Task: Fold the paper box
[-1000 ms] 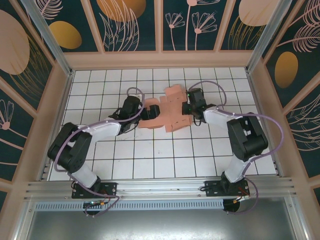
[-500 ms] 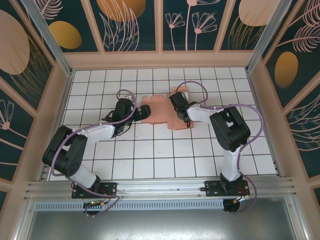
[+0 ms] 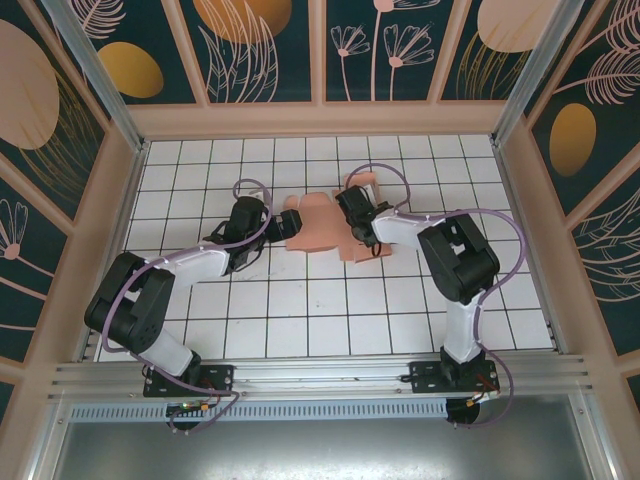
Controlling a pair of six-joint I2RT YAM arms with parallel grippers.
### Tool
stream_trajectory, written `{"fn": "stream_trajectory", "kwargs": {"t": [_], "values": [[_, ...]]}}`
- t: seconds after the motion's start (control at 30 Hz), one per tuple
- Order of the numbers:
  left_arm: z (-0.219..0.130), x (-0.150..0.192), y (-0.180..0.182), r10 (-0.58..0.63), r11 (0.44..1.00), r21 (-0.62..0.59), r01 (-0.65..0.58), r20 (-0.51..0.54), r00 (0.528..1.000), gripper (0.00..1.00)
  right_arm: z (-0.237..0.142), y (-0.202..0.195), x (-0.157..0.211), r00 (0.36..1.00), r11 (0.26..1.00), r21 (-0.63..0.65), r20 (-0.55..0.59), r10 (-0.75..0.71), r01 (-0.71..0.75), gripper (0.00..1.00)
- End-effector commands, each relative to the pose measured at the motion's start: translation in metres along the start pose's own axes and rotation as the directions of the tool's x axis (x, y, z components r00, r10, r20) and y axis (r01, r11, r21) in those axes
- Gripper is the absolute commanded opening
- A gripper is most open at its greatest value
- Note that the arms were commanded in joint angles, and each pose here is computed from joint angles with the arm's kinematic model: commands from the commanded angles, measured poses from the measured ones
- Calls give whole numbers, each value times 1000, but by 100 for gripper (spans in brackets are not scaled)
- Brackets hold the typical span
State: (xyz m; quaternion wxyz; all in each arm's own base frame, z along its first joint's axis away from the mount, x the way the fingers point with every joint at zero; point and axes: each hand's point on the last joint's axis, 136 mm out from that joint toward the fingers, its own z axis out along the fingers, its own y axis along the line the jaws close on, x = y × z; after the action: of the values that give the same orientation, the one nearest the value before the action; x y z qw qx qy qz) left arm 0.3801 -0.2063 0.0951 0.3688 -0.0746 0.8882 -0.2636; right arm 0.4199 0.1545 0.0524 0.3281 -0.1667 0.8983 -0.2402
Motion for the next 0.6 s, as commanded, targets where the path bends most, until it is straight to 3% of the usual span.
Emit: {"fn": "stream_trajectory", "kwargs": {"t": [0.0,0.1,0.2,0.27,0.43,0.5,0.57], "values": [[2,-6,-5,21,1000,7,-21,-2,1000,99,-8,-2,-17,997,992,-103,38,73,-68,0],[3,-7,-8,20,1000,21,-20,-6,1000,99,-24,14,-29,985,941,-308,56,166,-141,0],[4,-5,-9,19,999,32,-18,-9,1000,99,-18,9,-26,982,927,-337,33,185,-163,0],[4,-4,-11,23,999,40,-23,-13,1000,99,-13,6,-22,988,954,-269,28,149,-136,0],[3,-3,-13,30,998,50,-29,-23,999,99,4,-8,-10,998,996,69,-2,-59,59,0],[1,-3,-13,30,998,54,-29,-25,999,99,4,-9,-9,998,993,101,1,-70,69,0],[0,-2,-13,27,998,55,-25,-24,999,99,1,-8,-13,999,998,48,27,-35,33,0]]}}
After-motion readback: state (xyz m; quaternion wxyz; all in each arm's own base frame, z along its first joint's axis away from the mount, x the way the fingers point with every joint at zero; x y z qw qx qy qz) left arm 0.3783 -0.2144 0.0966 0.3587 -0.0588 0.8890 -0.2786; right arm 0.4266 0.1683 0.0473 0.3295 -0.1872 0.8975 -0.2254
